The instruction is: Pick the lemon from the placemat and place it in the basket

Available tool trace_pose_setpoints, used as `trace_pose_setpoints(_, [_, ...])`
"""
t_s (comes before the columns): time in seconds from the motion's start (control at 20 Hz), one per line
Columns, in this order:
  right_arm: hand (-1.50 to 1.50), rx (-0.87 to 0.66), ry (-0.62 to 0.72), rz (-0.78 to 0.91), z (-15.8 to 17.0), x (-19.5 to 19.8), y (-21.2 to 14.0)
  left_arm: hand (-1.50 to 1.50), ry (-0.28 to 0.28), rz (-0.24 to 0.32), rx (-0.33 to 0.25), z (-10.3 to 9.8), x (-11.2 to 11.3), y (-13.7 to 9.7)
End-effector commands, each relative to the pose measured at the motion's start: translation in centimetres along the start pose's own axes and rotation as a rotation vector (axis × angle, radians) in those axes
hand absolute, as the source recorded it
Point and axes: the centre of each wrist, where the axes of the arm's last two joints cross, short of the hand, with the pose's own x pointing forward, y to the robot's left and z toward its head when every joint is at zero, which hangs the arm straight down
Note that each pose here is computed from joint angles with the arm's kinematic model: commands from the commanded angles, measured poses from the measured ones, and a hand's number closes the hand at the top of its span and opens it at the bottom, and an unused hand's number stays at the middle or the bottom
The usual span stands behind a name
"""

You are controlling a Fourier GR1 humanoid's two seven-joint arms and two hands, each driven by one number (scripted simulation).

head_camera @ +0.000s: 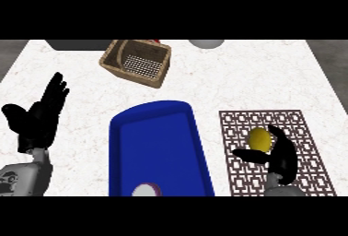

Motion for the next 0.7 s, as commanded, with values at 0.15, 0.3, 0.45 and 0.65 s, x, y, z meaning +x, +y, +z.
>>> trace_pose_setpoints(0.15, [1.50,0.103,-0.054,0.046,1.0,-0.7,2.2,0.00,-0.003,-0.008,0.005,-0.7,0.3,0.4])
trace_pose_setpoints(0.3, [1.50,0.096,-0.058,0.047,-0.3,-0.5,2.2,0.00,-0.006,0.008,-0.002,0.2,-0.8,-0.3])
trace_pose_setpoints(0.45, [1.50,0.086,-0.060,0.038,0.5,-1.8,3.6,0.00,-0.013,0.003,0.011,-1.0,1.5,-0.5])
trace_pose_setpoints(0.65, [1.50,0.191,-0.219,0.043,4.8,1.3,5.4,0.00,0.001,0.006,-0.017,-0.5,-0.4,-1.6])
